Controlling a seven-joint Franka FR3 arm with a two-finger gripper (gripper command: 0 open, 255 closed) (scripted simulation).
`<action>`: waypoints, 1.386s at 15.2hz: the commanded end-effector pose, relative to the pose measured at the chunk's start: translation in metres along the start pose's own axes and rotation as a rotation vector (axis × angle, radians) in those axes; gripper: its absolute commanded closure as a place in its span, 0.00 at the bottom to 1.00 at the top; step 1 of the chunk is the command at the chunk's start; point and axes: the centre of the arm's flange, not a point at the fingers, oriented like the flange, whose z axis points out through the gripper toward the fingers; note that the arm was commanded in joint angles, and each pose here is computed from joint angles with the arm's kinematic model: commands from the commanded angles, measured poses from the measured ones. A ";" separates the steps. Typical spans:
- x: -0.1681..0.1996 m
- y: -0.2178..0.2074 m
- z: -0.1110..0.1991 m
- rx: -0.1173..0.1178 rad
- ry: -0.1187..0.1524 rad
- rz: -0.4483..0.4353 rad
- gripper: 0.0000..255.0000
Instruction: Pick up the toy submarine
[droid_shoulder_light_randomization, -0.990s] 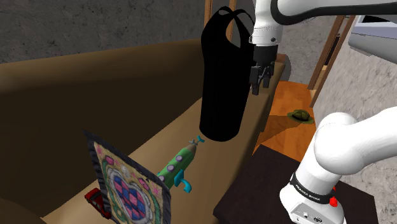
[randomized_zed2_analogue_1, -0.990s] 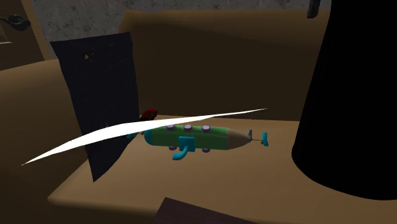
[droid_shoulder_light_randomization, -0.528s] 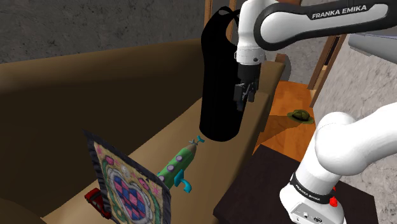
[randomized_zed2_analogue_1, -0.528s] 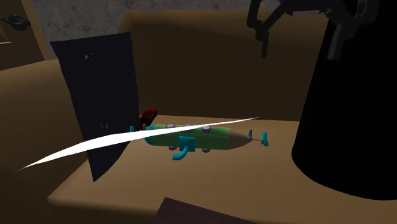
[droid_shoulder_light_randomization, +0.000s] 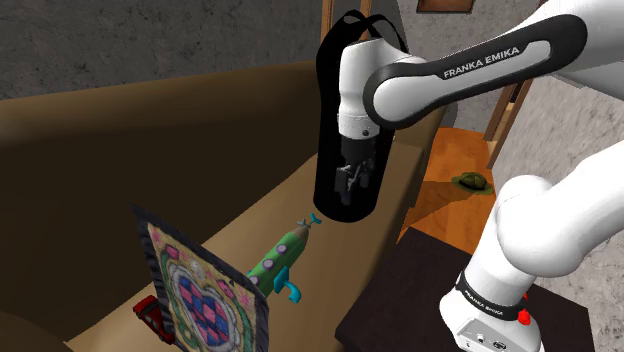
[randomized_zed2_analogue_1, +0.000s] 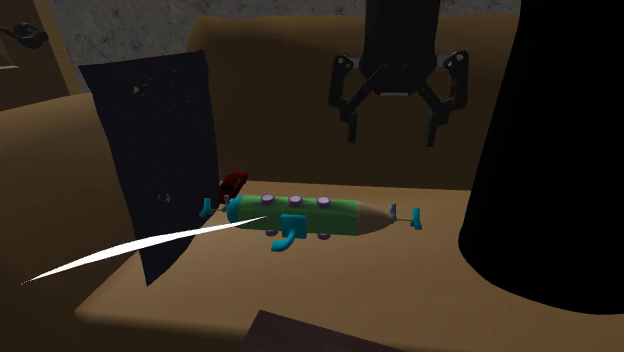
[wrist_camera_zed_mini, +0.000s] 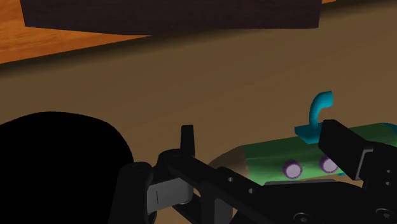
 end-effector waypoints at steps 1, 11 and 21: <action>0.009 -0.020 0.018 -0.002 0.010 -0.011 0.00; 0.057 -0.109 0.103 -0.019 0.044 -0.069 0.00; 0.094 -0.182 0.176 -0.033 0.072 -0.115 0.00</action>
